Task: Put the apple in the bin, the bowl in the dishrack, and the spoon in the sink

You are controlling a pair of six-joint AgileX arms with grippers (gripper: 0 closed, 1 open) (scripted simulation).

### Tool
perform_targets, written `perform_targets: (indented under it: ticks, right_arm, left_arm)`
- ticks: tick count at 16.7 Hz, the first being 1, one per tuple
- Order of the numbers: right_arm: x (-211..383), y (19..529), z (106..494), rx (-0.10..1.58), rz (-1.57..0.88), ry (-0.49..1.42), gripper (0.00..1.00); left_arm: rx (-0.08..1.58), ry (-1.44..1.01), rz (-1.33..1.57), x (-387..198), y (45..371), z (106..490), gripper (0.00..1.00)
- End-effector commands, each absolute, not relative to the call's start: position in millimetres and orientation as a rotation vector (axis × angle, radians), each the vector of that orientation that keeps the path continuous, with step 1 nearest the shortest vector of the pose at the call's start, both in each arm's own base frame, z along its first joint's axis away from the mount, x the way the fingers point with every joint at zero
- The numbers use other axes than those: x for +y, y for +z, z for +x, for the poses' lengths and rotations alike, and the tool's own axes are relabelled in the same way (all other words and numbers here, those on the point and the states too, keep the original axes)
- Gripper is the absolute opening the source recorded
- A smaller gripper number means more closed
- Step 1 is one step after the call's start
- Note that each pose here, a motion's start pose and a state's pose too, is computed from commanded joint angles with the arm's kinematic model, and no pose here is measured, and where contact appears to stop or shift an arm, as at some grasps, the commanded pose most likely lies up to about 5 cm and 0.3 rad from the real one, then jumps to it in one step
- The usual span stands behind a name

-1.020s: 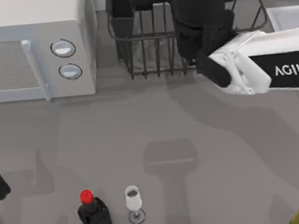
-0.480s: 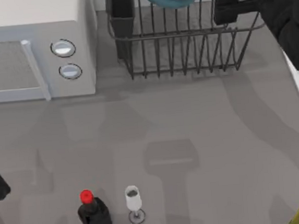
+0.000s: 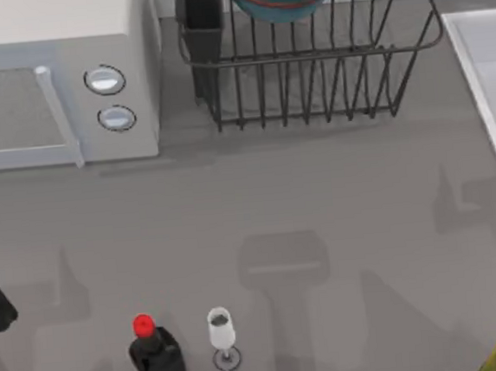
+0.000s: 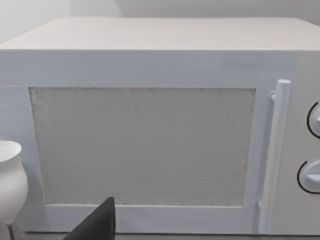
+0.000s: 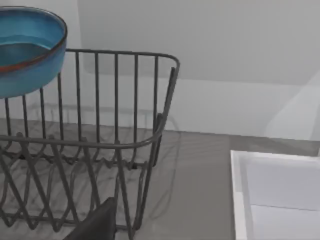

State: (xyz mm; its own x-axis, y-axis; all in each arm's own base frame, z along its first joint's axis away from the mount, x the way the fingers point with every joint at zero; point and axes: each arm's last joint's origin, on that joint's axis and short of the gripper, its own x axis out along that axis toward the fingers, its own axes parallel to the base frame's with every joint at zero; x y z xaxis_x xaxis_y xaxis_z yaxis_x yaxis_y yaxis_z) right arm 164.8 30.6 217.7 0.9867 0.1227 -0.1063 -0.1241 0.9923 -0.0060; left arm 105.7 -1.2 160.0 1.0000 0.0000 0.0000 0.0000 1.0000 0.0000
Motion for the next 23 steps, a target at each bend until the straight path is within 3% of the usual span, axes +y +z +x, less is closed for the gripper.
perform_targets:
  ticks: [6,16,19,23]
  right_arm:
    - [4.9,174.3,113.3,0.022,-0.002,0.048,1.00]
    - [-0.8,161.1,105.7,-0.002,0.000,0.003,1.00]
    - [-3.3,166.6,106.9,0.055,-0.061,-0.018,1.00]
    - [-12.4,181.5,113.8,0.266,-0.278,-0.062,1.00]
  left_arm:
    - [0.000,0.000,0.000,-1.2,160.0,105.7,1.00]
    - [0.000,0.000,0.000,-1.2,160.0,105.7,1.00]
    - [0.000,0.000,0.000,-1.2,160.0,105.7,1.00]
    - [0.000,0.000,0.000,-1.2,160.0,105.7,1.00]
